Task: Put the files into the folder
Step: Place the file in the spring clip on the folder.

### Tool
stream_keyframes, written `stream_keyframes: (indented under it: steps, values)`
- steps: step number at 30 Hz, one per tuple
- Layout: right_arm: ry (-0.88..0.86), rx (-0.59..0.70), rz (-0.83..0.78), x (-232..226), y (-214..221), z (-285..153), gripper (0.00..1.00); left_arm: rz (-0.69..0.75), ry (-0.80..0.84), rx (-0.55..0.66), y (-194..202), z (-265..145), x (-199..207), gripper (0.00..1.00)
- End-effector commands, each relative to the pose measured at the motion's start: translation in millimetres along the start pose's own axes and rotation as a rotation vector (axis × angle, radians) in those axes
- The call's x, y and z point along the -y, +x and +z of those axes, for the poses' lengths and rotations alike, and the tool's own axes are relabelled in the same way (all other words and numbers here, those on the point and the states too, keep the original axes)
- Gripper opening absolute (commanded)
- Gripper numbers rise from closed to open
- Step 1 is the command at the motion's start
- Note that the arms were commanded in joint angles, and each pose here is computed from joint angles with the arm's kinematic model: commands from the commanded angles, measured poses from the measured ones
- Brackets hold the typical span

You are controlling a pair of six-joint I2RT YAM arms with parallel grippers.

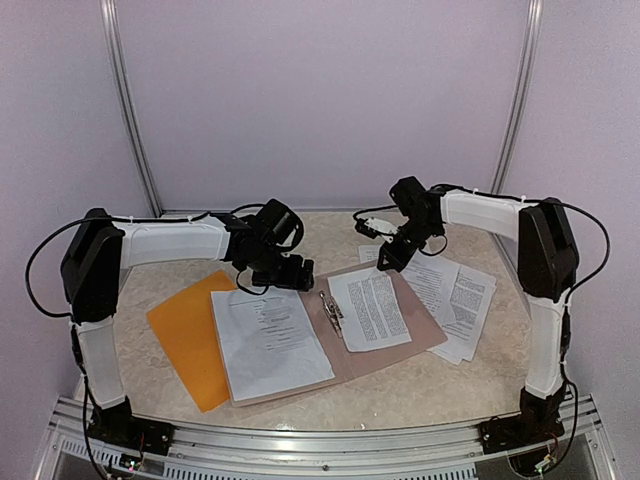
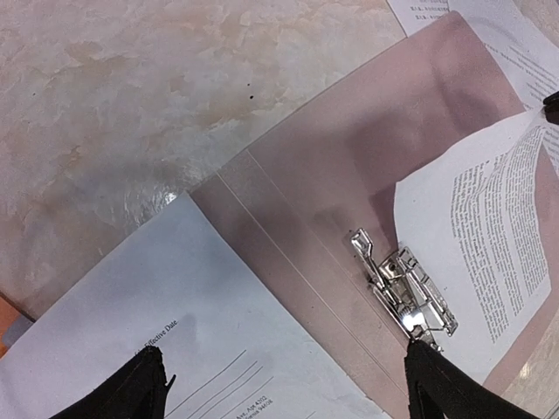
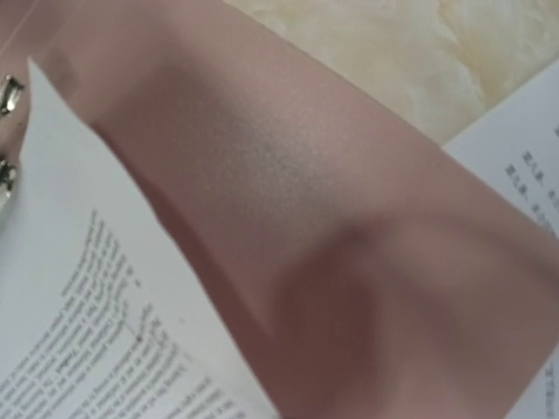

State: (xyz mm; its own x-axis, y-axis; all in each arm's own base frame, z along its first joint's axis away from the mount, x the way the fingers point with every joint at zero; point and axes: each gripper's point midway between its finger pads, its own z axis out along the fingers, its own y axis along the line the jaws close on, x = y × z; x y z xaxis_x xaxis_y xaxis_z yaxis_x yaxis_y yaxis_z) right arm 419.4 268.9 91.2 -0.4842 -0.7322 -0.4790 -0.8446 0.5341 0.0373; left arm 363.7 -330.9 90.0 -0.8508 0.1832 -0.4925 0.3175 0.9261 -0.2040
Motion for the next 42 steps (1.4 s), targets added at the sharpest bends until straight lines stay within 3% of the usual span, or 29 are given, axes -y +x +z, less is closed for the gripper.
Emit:
stream_keyframes:
  steps: [1,19,34,42]
  values:
    - [-0.045,-0.011,-0.047,-7,-4,4,0.0,0.009,-0.013,0.014,-3,-9,-2,0.91]
    - [-0.062,-0.03,-0.08,-9,-14,19,0.0,0.002,-0.025,0.009,-2,-8,-5,0.91]
    - [-0.03,-0.016,-0.065,-8,-21,23,0.39,-0.005,-0.034,-0.001,6,-6,-8,0.9]
    - [-0.049,-0.023,-0.071,-16,-18,29,0.44,-0.001,-0.011,0.007,4,-7,-4,0.91]
